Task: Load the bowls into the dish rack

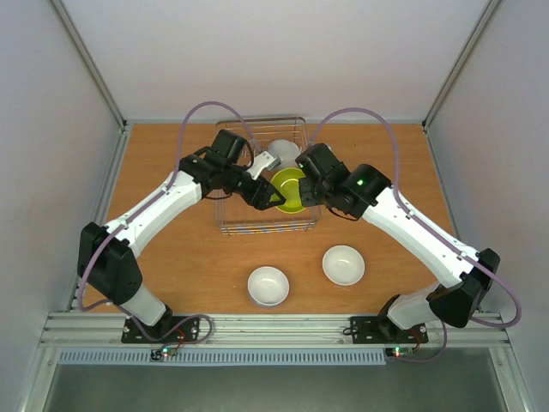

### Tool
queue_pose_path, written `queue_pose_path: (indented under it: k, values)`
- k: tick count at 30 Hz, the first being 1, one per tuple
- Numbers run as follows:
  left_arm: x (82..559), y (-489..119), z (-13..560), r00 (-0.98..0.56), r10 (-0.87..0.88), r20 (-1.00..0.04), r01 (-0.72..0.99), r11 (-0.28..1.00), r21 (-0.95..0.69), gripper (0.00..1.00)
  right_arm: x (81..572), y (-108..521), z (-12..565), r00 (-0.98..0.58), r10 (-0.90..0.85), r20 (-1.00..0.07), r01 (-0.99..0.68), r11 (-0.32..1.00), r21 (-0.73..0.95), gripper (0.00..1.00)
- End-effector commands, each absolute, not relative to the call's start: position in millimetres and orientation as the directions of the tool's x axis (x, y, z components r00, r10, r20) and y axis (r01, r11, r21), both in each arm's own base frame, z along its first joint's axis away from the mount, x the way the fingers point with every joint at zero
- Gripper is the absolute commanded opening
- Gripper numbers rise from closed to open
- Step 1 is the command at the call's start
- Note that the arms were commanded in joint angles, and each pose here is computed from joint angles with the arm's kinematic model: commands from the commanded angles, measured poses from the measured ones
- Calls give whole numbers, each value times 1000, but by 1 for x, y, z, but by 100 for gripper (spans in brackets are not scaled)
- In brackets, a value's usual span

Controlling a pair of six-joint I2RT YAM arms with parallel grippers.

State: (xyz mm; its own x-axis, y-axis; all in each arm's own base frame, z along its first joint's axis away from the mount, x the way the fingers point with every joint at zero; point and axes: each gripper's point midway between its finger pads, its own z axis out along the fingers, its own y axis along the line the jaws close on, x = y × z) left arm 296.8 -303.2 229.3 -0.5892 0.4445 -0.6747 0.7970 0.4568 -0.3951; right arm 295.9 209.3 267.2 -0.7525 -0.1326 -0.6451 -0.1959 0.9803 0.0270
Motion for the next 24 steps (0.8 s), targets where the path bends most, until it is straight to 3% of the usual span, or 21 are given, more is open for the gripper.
queue_pose_path:
  k: [1,8,15,18,22,24]
  values:
    - [301,-309,225,-576,443,-687,806,449,-386,74,300,224,280,-726,-128,-676,-236,969,71,1]
    - [302,-310,220,-581,447,-680,803,452,-389,61,296,236,275,-732,-132,-669,-272,956,109,1]
    - [303,-310,217,-582,451,-676,802,453,-388,24,295,241,269,-737,-141,-661,-283,952,113,1]
    - [303,-310,216,-580,454,-676,804,453,-385,4,294,242,267,-738,-143,-659,-287,951,115,1]
    - [304,-310,216,-576,457,-678,806,453,-380,0,293,241,265,-736,-140,-662,-284,952,114,2]
    - [302,-310,217,-571,456,-683,810,446,-380,1,292,239,264,-730,-132,-670,-284,951,122,11]
